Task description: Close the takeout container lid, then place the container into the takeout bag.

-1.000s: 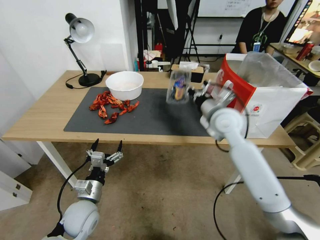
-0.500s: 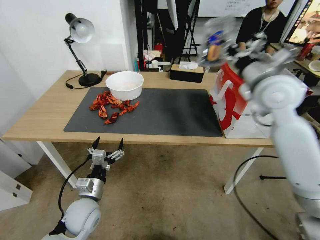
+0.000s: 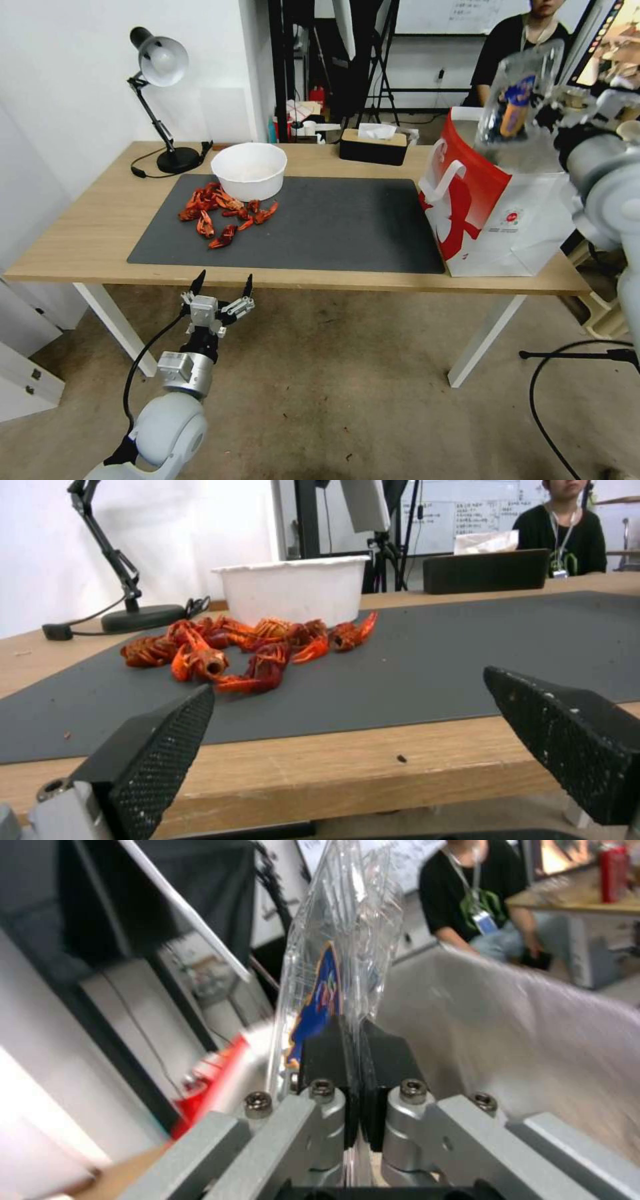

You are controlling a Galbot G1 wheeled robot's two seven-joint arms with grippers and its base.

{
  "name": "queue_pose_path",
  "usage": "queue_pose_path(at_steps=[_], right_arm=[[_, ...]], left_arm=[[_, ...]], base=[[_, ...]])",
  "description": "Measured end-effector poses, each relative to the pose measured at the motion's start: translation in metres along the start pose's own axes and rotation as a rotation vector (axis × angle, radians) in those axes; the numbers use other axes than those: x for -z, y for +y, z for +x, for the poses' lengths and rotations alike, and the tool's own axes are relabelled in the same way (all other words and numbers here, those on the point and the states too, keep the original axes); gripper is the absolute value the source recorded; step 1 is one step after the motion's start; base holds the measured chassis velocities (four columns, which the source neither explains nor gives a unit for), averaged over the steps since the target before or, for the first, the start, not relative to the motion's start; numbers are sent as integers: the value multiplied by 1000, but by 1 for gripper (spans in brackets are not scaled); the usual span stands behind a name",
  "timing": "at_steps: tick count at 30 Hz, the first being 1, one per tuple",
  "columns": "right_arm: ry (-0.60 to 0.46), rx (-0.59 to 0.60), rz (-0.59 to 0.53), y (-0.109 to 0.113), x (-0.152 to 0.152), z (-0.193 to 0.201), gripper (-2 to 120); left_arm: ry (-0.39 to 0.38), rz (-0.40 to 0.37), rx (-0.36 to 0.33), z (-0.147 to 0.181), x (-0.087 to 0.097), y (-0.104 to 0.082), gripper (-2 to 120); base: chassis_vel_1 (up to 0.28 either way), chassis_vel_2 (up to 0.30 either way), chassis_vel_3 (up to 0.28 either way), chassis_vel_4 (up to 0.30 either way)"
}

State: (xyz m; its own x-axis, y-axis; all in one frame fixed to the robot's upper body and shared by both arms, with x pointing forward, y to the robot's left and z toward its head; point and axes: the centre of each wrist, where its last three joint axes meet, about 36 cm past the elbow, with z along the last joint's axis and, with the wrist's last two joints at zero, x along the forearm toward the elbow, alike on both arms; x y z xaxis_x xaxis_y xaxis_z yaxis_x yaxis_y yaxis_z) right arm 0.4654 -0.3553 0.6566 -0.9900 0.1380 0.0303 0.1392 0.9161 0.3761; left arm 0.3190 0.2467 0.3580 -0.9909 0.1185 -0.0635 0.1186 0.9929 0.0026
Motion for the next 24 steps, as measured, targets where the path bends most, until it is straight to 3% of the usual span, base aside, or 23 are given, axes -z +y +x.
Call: queue_pose_path(at_steps=[6, 14, 17, 19, 24], right_arm=[[30, -22, 1, -7, -12, 5, 21], [-1, 17, -48, -5, 1, 9, 49], [-48, 90, -101, -2, 5, 13, 57], [-137, 210, -151, 4, 4, 22, 69], [-206, 378, -158, 12, -9, 38, 83]], left_arm=[[0, 0, -3, 0, 0, -1, 100], [-3, 1, -3, 1, 2, -2, 100], [-5, -1, -2, 1, 3, -1, 100], [-6, -3, 0, 1, 3, 0, 100], [-6, -2, 2, 2, 4, 0, 100]], base=[[0, 0, 0, 0], [0, 0, 0, 0], [0, 0, 0, 0], [0, 0, 0, 0], [0, 0, 0, 0]])
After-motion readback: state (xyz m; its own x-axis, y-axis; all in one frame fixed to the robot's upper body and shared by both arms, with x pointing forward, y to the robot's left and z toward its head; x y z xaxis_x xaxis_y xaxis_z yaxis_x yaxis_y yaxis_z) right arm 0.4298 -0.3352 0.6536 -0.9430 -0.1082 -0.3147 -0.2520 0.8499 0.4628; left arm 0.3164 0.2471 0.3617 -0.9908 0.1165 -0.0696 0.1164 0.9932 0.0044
